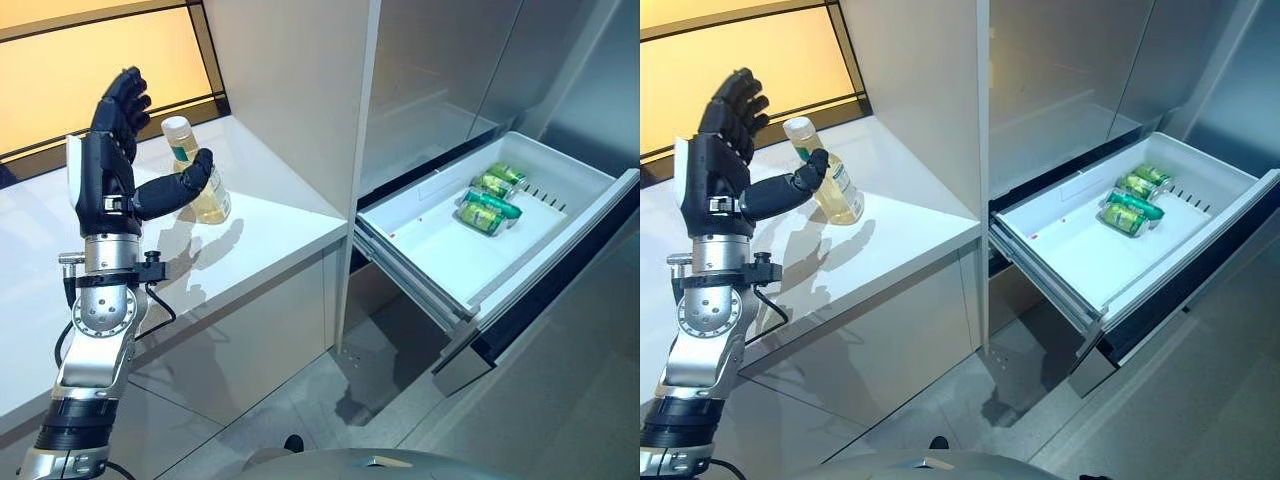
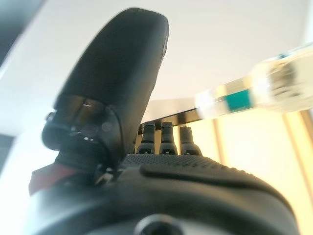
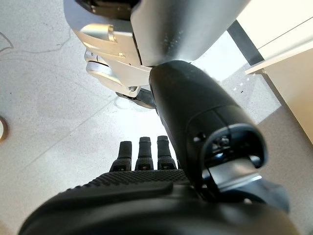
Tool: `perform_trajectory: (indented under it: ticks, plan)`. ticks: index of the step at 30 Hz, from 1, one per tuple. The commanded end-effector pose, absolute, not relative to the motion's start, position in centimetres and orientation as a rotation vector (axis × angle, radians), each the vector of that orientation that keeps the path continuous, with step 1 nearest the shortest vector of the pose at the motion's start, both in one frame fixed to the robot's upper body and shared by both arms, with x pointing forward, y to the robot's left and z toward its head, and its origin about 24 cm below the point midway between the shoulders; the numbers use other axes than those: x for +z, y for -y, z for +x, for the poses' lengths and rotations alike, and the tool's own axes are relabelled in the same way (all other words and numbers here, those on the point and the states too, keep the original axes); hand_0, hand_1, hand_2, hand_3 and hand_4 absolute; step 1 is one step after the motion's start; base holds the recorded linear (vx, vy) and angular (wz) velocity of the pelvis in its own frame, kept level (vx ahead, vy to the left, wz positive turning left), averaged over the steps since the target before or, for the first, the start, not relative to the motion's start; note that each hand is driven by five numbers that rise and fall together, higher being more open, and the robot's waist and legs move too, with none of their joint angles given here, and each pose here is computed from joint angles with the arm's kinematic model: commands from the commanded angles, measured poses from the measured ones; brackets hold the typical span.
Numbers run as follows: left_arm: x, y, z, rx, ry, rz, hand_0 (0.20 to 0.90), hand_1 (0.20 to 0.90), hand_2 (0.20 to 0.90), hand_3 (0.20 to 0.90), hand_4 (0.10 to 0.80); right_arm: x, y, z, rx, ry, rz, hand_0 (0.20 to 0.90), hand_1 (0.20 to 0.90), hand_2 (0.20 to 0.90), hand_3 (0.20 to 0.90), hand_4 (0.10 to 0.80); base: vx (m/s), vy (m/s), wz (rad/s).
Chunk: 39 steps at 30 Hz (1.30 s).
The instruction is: Put drinks into fridge and close the fridge
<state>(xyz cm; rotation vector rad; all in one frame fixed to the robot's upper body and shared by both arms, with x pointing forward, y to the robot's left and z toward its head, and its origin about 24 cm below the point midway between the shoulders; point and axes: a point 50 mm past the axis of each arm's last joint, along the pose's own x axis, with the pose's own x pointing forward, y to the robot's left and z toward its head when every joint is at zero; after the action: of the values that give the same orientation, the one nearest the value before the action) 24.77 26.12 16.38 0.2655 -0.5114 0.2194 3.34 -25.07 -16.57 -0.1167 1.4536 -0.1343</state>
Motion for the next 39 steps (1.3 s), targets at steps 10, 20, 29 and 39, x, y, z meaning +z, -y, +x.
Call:
perform_trajectory:
  ticks: [10,20,29,39]
  plan:
    - [19.6,-28.2,26.2,0.327,0.567,0.191,0.900,0.900,0.900,0.900,0.800,-16.8,22.9,5.7,-0.035,-1.414,-0.081,0.900,0.900,0.900,0.900,0.800,0.004,0.000,-0.01]
    - [20.5,-29.0,25.7,0.410,0.631,0.186,0.900,0.900,0.900,0.900,0.800,-16.8,22.9,5.5,-0.032,-1.421,-0.081,0.900,0.900,0.900,0.900,0.800,0.005,0.001,-0.02]
    - [21.3,-29.8,24.9,0.492,0.715,0.176,0.900,0.900,0.900,0.900,0.800,-16.9,22.8,5.3,-0.027,-1.423,-0.080,0.900,0.900,0.900,0.900,0.800,0.000,0.000,0.00]
    - [20.4,-30.0,25.0,0.481,0.655,0.154,0.900,0.900,0.900,0.900,0.800,-16.9,22.8,5.2,-0.023,-1.428,-0.077,0.900,0.900,0.900,0.900,0.800,0.000,0.000,0.00]
